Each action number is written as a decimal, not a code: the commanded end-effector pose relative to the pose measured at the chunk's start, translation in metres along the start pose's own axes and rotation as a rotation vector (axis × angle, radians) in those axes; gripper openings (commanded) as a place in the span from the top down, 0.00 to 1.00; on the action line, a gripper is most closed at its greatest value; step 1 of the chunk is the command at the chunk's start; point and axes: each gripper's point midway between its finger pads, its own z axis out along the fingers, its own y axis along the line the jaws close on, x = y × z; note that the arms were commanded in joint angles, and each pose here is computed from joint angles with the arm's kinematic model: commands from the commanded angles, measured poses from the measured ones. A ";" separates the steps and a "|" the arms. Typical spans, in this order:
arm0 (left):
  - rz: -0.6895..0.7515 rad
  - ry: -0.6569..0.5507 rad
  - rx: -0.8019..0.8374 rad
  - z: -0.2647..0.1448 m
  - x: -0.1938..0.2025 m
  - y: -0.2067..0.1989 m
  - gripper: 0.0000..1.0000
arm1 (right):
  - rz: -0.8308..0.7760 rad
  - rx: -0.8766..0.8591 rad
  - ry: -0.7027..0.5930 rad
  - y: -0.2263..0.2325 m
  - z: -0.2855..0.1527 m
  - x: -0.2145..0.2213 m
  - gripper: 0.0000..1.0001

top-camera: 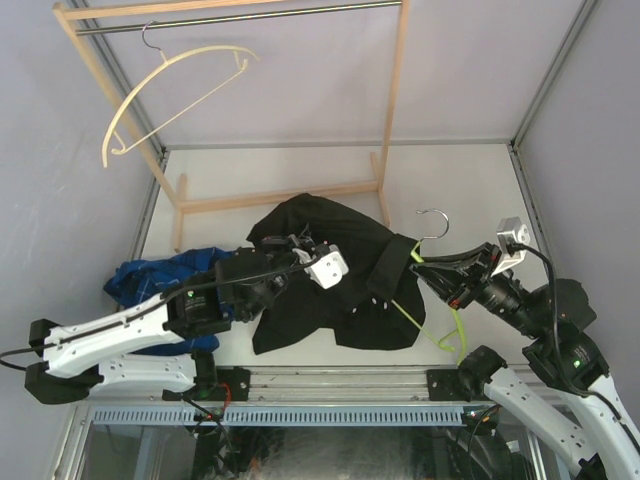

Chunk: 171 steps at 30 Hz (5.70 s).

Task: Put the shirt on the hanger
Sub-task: Hang the shirt on the hanger.

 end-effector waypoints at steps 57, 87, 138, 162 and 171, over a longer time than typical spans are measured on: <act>-0.613 -0.203 0.019 -0.024 -0.077 0.069 0.00 | 0.156 0.215 -0.146 -0.048 0.040 -0.016 1.00; -0.133 0.193 -0.200 0.082 -0.051 -0.003 0.67 | 0.146 0.094 -0.077 -0.027 0.058 -0.002 1.00; -0.396 -0.232 0.173 -0.053 -0.101 0.044 0.09 | -0.109 -0.053 -0.176 -0.015 0.037 -0.006 1.00; -0.164 -0.241 0.617 -0.073 -0.083 -0.042 0.03 | -0.228 -0.348 0.013 0.035 0.012 0.026 1.00; -0.141 -0.133 0.687 -0.057 -0.068 -0.073 0.18 | -0.240 -0.427 0.030 0.048 0.007 0.028 1.00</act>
